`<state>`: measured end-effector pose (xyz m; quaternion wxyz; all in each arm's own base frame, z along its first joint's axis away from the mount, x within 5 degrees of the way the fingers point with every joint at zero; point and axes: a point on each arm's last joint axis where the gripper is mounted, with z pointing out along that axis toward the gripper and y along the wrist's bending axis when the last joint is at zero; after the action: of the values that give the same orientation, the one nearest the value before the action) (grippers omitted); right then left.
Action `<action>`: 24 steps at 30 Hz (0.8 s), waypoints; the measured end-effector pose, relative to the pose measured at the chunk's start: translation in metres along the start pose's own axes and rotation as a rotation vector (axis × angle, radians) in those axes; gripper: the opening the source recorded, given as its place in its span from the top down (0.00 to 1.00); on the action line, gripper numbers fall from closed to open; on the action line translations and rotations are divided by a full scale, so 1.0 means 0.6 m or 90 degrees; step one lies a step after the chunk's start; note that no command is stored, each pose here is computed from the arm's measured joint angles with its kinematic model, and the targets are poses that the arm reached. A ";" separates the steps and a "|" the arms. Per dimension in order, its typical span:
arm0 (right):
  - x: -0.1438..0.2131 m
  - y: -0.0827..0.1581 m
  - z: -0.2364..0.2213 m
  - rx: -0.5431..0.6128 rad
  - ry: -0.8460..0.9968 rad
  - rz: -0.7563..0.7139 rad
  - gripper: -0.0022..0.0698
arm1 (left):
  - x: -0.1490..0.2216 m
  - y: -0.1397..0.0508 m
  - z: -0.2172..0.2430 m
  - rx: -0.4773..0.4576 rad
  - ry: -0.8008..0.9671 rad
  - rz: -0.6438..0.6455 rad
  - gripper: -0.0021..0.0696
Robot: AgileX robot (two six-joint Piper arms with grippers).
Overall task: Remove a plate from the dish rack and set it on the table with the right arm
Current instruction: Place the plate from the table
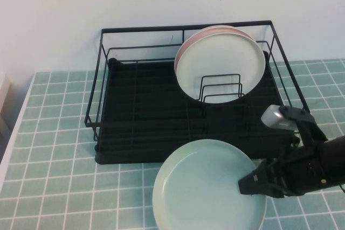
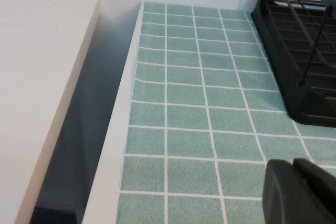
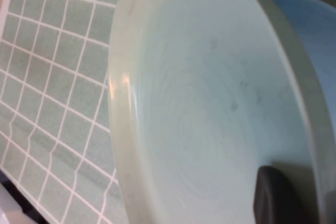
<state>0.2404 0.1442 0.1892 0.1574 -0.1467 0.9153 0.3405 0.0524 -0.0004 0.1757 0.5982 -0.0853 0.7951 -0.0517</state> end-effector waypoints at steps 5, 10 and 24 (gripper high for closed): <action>-0.001 -0.002 0.001 0.006 -0.005 -0.021 0.82 | 0.000 0.000 0.000 0.000 0.000 0.000 0.98; -0.002 -0.003 0.001 0.008 -0.007 -0.041 0.77 | 0.000 0.000 0.000 0.000 0.000 0.000 0.98; -0.002 -0.002 0.001 0.008 -0.008 -0.099 0.44 | 0.000 0.000 0.000 0.000 0.000 0.000 0.98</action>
<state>0.2422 0.1438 0.1883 0.1901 -0.2144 0.9021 0.3226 0.0524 -0.0004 0.1757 0.5982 -0.0853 0.7951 -0.0517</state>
